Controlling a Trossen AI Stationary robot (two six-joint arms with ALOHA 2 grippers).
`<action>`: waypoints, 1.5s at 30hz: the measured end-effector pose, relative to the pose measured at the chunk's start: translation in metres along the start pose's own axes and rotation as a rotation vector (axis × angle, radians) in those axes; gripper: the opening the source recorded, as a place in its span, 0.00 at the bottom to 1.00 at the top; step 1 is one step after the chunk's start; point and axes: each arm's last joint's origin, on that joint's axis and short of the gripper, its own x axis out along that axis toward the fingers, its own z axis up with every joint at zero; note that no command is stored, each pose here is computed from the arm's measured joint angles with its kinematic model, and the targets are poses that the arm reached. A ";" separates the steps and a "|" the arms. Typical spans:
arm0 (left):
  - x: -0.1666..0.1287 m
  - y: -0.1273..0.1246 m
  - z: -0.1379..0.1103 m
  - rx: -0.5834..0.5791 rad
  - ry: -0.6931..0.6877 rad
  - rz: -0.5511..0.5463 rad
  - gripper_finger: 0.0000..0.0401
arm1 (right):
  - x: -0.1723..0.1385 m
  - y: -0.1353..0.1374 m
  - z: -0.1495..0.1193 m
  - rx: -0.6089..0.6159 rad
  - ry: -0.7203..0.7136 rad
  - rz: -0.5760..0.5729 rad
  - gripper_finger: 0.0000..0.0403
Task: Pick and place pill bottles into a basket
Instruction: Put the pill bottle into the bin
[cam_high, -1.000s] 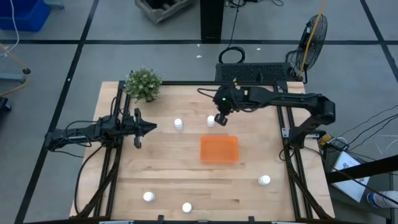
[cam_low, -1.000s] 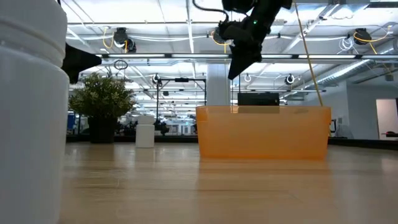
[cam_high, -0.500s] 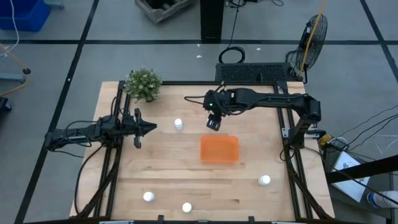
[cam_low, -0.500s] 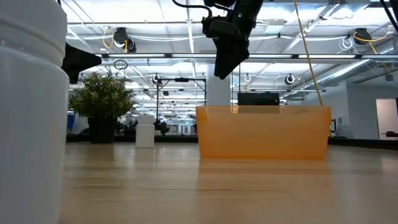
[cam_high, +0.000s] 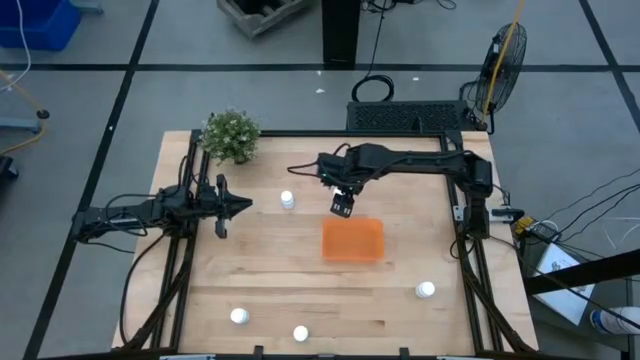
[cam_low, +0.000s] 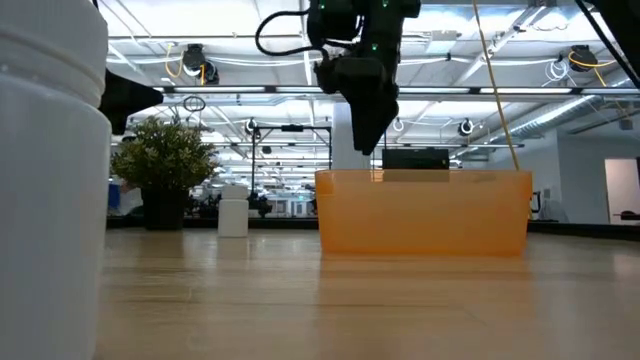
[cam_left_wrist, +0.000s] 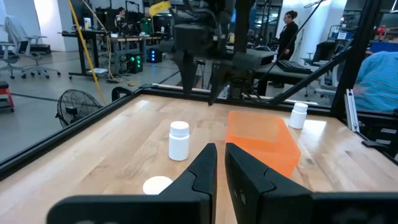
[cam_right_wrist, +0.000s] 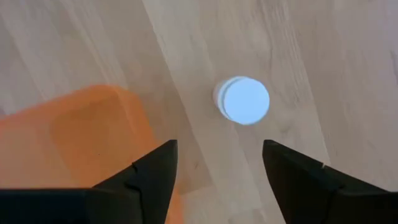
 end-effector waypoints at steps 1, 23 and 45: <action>0.000 0.000 0.000 0.000 0.000 0.000 0.09 | 0.003 -0.001 0.001 0.001 0.005 -0.002 0.57; 0.000 0.000 0.000 0.000 0.001 -0.006 0.09 | 0.020 -0.009 0.013 -0.032 -0.039 -0.007 0.69; 0.000 0.000 0.000 0.002 0.001 -0.006 0.09 | 0.057 -0.014 0.002 -0.054 -0.037 -0.011 0.70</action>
